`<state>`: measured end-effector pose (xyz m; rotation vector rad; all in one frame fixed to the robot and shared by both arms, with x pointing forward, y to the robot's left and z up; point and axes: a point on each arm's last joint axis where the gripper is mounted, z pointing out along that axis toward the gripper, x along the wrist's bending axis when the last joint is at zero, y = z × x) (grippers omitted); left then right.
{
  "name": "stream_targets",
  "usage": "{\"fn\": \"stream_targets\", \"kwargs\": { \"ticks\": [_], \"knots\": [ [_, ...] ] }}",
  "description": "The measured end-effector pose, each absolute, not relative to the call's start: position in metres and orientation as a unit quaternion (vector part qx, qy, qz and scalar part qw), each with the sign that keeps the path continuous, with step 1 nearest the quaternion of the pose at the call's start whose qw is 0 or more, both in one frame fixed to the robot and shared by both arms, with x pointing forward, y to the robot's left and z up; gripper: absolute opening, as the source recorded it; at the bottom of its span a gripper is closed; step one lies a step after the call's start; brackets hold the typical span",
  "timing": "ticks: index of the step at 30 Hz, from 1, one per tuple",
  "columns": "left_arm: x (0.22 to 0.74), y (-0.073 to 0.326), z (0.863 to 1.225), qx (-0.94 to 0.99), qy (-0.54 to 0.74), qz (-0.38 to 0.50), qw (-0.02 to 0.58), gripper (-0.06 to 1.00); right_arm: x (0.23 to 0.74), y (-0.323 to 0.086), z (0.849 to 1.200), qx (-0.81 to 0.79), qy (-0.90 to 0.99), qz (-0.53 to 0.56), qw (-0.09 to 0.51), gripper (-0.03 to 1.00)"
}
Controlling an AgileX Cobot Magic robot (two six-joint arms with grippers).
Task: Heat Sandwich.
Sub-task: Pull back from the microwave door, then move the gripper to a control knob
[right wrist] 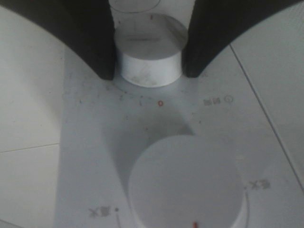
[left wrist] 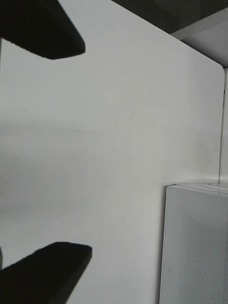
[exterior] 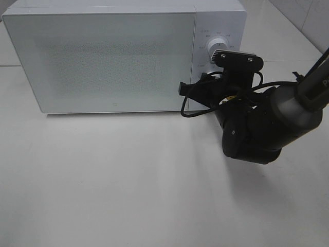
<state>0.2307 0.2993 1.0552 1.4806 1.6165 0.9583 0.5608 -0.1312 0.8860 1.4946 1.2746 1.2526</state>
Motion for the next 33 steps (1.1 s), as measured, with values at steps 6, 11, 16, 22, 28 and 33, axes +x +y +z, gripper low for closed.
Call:
{"fn": "stream_targets", "kwargs": {
  "ticks": [6, 11, 16, 22, 28, 33],
  "knots": [
    [0.2307, 0.2993, 1.0552, 0.576, 0.629, 0.373, 0.366, 0.99, 0.5609, -0.131, 0.8862, 0.633, 0.445, 0.531, 0.346, 0.43],
    [0.2307, 0.2993, 1.0552, 0.576, 0.629, 0.373, 0.366, 0.99, 0.5604, -0.1304, 0.8864, 0.672, 0.38, 0.567, 0.288, 0.43],
    [0.2307, 0.2993, 1.0552, 0.576, 0.629, 0.373, 0.366, 0.99, 0.5593, -0.1314, 0.8858, 0.711, 0.294, 0.602, 0.213, 0.44],
    [0.2307, 0.2993, 1.0552, 0.576, 0.629, 0.373, 0.366, 0.99, 0.5589, -0.1315, 0.8855, 0.742, 0.206, 0.624, 0.136, 0.44],
    [0.2307, 0.2993, 1.0552, 0.576, 0.629, 0.373, 0.366, 0.99, 0.5589, -0.1315, 0.8855, 0.759, 0.129, 0.635, 0.071, 0.44],
    [0.2307, 0.2993, 1.0552, 0.576, 0.629, 0.373, 0.366, 0.99, 0.5589, -0.1315, 0.8854, 0.768, 0.059, 0.638, 0.013, 0.44]
  ]
}}
